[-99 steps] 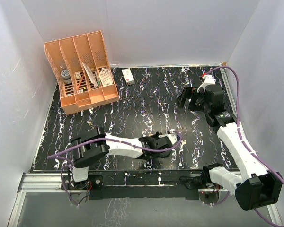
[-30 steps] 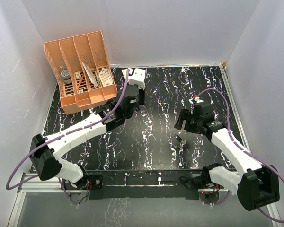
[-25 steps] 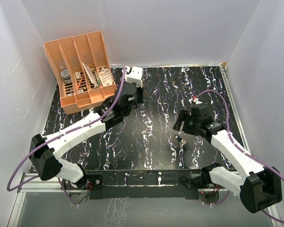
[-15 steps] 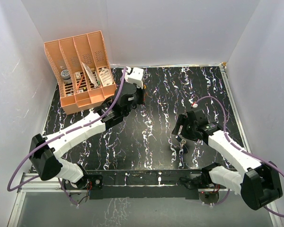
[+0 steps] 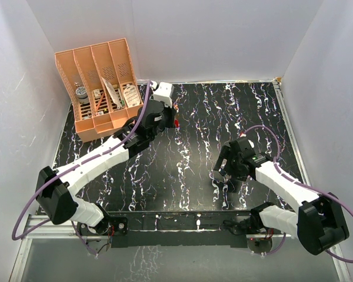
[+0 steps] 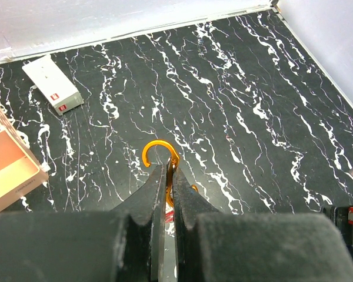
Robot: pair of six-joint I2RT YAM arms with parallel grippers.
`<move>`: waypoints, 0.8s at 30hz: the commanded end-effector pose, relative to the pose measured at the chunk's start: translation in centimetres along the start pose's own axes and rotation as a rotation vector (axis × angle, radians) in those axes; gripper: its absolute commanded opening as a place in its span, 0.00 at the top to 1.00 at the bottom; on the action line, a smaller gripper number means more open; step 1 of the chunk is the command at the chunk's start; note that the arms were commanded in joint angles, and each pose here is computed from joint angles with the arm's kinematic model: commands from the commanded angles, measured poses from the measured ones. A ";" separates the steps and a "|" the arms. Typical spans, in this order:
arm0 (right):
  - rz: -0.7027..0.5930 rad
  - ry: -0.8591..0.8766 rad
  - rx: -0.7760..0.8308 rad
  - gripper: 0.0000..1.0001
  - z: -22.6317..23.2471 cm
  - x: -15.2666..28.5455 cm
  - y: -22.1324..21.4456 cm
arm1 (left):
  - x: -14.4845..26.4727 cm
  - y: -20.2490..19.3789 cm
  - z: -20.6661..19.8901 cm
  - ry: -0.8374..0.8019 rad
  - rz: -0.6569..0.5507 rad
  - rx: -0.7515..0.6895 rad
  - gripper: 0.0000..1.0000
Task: Put the keys on the keyring
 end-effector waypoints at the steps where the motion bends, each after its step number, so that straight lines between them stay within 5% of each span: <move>1: -0.046 0.019 -0.017 0.16 0.7 -0.3 0.8 | 0.7 1.6 0.1 -0.034 -0.050 0.040 1.00; 24: 0.003 0.095 0.007 0.15 3.5 -3.2 1.4 | 0.7 1.7 2.6 -0.012 -0.060 0.082 1.00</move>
Point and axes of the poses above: each gripper's point midway between its finger pads, its own x axis back along the fingers, its own z axis along the line the jaws close on, y = z × x, the point moved 4 cm from there along x, back along the fingers, and after that the axes turned 3 degrees about -x, right-handed, at the moved point
